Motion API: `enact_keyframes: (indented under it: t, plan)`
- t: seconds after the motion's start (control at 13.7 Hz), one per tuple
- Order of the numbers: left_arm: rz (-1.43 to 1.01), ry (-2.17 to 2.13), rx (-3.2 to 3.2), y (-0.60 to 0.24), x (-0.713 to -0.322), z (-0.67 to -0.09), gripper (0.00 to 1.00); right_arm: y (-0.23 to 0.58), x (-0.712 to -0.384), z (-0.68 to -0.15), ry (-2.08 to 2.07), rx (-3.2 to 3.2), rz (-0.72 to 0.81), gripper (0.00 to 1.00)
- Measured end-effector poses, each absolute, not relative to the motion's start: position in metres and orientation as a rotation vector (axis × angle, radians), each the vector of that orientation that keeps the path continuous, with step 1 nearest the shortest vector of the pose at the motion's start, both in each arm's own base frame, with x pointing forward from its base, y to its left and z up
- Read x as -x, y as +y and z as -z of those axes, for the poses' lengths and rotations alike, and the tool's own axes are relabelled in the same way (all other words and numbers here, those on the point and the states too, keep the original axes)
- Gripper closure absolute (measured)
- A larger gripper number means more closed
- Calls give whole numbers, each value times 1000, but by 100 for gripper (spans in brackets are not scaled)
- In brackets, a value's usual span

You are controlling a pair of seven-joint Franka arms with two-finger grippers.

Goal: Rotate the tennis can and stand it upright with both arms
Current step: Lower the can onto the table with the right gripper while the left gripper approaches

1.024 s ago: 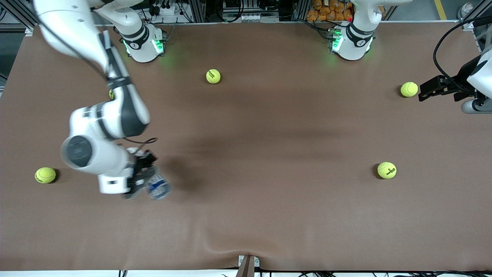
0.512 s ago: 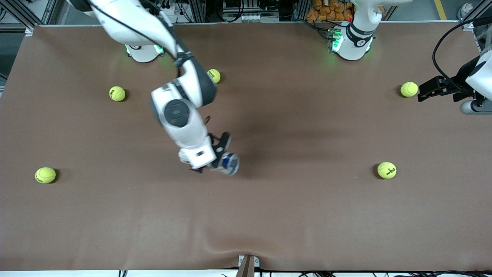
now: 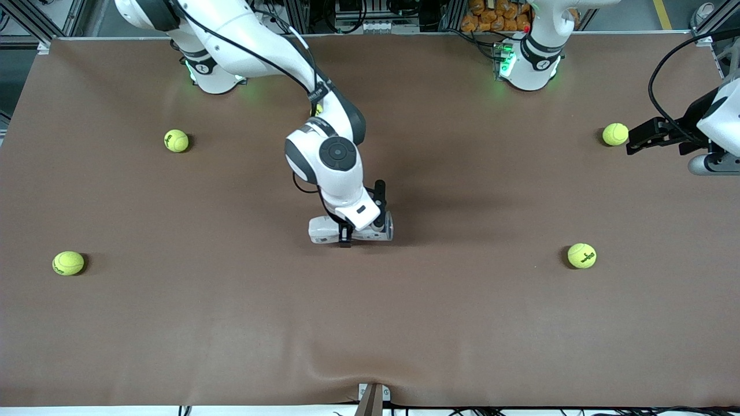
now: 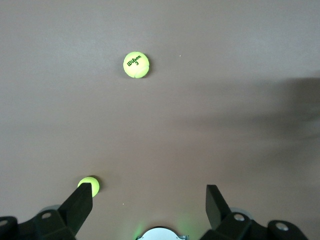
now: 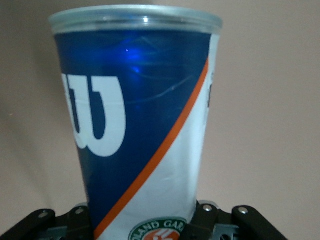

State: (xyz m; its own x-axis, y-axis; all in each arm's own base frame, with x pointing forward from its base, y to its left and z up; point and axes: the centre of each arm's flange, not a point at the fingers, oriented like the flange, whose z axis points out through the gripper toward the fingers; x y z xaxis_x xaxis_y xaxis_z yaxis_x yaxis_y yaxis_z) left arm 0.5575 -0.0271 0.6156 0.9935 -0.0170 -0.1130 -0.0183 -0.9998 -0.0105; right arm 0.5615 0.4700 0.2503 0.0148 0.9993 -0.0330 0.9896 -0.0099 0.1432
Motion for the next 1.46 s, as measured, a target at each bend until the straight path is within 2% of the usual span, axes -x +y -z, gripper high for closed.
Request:
enact_keyframes:
  t: [0.37, 0.51, 0.59, 0.8, 0.88, 1.46]
  plan:
    - [-176, 27, 3125, -27, -558, -616, 0, 485, -547, -205, 2168, -2053, -105, 47]
    - [-176, 26, 3125, -27, -558, -616, 0, 488, -545, -197, 2176, -2037, -115, 43]
    - [-175, 25, 3125, -26, -558, -616, 0, 487, -545, -196, 2175, -2037, -118, 38]
    - [-175, 17, 3126, -23, -558, -616, 0, 487, -551, -203, 2164, -2036, -143, 7]
    - [-175, 16, 3126, -23, -558, -616, 0, 489, -553, -209, 2163, -2035, -160, 0]
    - [-221, 19, 3235, -35, -574, -590, 0, 496, -548, -327, 2139, -2041, -211, 0]
